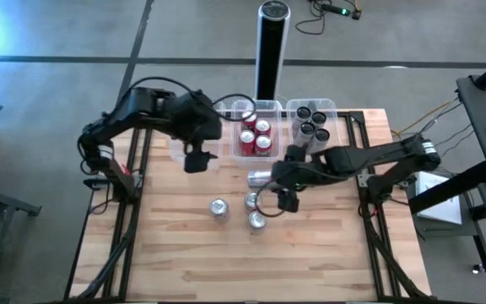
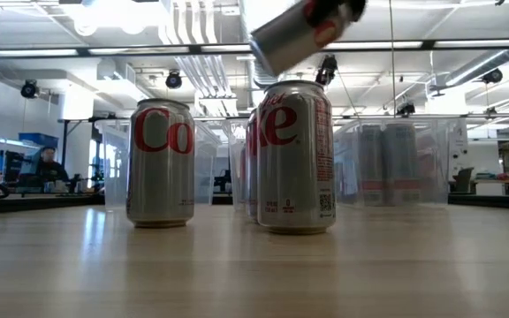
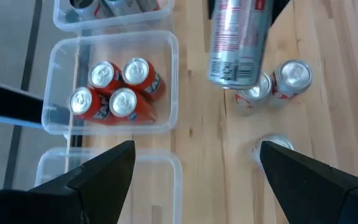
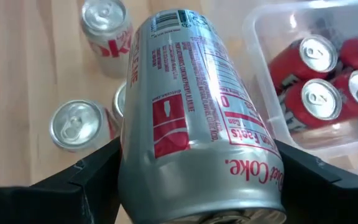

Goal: Sort soda cans
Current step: Put the red-silver soda can into the left white bin

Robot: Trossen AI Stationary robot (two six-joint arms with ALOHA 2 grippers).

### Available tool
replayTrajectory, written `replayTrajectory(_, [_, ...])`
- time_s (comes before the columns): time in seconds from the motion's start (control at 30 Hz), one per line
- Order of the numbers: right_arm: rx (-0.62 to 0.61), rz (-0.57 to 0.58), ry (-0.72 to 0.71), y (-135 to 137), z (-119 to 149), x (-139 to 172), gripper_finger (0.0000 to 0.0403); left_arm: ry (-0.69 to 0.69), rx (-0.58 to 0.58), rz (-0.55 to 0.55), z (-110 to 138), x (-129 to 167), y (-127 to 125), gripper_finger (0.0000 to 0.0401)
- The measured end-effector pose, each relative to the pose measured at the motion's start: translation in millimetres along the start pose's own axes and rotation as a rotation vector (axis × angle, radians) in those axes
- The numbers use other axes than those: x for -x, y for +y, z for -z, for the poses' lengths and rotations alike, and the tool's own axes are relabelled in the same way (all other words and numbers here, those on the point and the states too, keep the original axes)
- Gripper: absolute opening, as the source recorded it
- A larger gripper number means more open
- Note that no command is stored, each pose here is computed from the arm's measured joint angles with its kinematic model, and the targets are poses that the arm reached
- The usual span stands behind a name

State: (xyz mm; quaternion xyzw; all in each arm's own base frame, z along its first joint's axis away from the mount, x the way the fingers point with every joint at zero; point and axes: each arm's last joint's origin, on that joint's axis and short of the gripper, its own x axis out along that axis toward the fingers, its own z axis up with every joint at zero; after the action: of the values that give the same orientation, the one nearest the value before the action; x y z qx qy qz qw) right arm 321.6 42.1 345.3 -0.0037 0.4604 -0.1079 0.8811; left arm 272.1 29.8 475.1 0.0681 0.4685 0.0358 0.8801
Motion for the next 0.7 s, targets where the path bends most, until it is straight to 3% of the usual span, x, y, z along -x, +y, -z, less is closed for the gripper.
replayTrajectory(0.23, [0.028, 0.036, -0.036, -9, -43, -20, 0.0306, 0.042, 0.006, 0.012, 27, 6, -4, 0.0330])
replayTrajectory(0.5, [0.033, 0.059, -0.049, -15, -77, -41, 0.0306, -0.066, -0.003, 0.046, 43, -17, -10, 0.0330])
replayTrajectory(0.7, [0.012, 0.057, -0.062, -11, -91, -50, 0.0306, -0.056, -0.055, 0.076, 48, -51, -14, 0.0342])
